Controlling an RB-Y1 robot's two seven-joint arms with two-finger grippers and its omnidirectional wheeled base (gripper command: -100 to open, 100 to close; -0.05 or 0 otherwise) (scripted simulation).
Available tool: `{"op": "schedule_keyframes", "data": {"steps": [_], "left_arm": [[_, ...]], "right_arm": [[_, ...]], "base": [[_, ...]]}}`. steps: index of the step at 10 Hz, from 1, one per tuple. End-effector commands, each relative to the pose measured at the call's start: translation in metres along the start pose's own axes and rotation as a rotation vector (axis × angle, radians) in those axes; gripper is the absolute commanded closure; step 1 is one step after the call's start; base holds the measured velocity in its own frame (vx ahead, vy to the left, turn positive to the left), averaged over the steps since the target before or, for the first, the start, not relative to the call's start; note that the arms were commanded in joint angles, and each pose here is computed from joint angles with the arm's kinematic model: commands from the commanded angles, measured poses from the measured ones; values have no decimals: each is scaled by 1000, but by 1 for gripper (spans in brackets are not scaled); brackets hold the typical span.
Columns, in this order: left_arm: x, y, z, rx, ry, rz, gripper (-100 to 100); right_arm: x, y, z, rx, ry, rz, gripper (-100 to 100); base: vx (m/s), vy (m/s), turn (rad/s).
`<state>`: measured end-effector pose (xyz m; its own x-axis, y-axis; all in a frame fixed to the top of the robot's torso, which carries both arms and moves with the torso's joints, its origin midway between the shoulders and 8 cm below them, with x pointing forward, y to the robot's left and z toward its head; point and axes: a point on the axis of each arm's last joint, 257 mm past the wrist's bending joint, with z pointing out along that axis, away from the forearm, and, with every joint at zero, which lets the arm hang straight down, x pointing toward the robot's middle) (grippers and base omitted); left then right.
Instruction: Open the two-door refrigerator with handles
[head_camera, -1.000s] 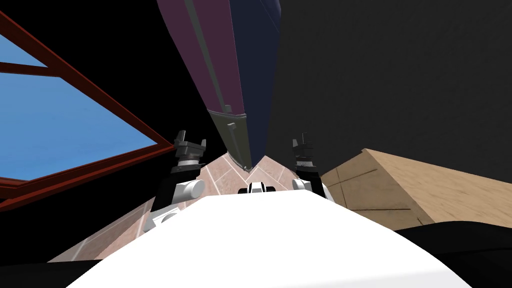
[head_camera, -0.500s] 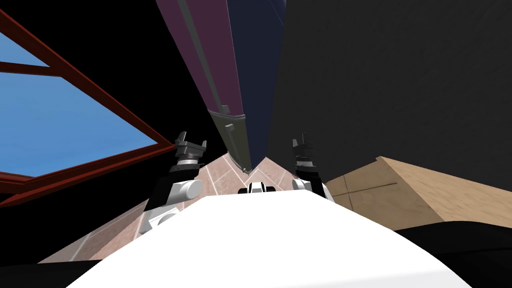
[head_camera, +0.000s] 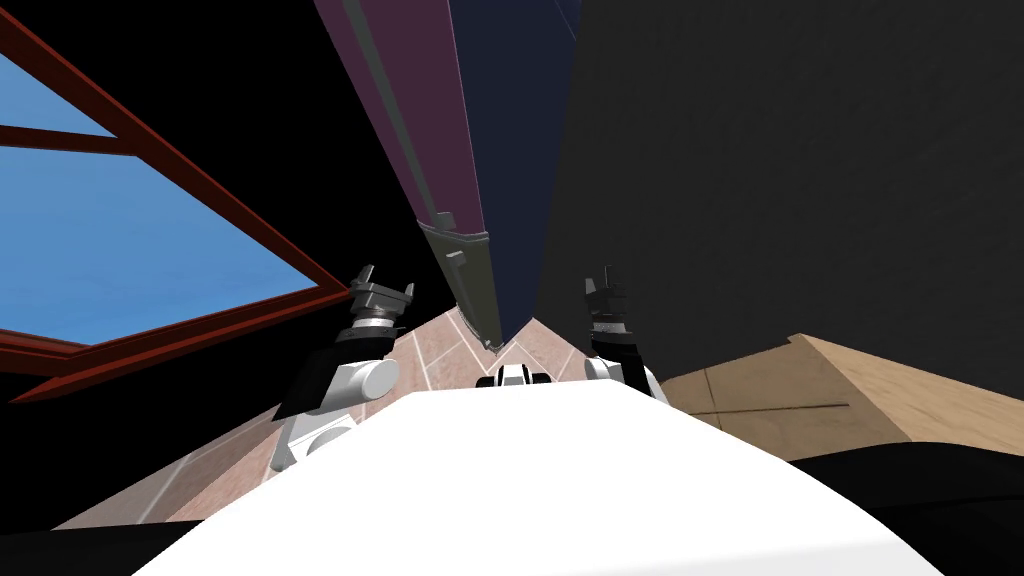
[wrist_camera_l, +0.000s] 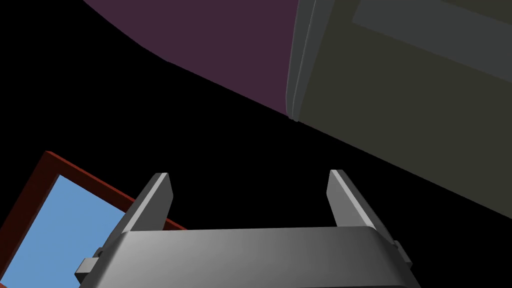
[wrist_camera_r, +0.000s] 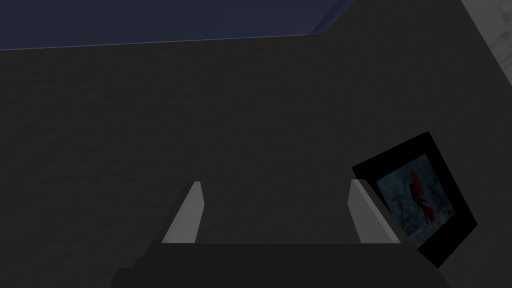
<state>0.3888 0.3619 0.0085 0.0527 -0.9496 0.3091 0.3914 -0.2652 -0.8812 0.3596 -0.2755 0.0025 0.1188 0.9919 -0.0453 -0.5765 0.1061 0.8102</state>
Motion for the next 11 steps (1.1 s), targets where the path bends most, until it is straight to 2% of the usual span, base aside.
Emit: {"op": "schedule_keyframes", "data": {"steps": [1,2,3,4,6,7,9,10,11], "left_arm": [[-5,9,0,-51,-16,-38,-100],[-5,12,0,-60,-18,-38,-100],[-8,17,0,-87,-26,-61,-100],[-8,17,0,-90,-27,-61,-100],[-13,24,-1,-134,-40,-105,-100],[-13,28,-1,-148,-43,-105,-100],[-16,36,-3,-192,-54,-148,-100],[-16,38,-3,-201,-55,-148,-100],[-17,42,-4,-226,-60,-168,-100]], "right_arm": [[0,0,0,0,0,0,0],[0,0,0,0,0,0,0],[0,0,0,0,0,0,0],[0,0,0,0,0,0,0],[0,0,0,0,0,0,0],[0,0,0,0,0,0,0],[0,0,0,0,0,0,0],[0,0,0,0,0,0,0],[0,0,0,0,0,0,0]], "base": [[101,-94,89],[73,-72,50],[87,-76,81],[69,-66,55],[95,-92,117],[99,-82,53],[106,-88,103],[93,-88,47],[73,-72,67]]}}
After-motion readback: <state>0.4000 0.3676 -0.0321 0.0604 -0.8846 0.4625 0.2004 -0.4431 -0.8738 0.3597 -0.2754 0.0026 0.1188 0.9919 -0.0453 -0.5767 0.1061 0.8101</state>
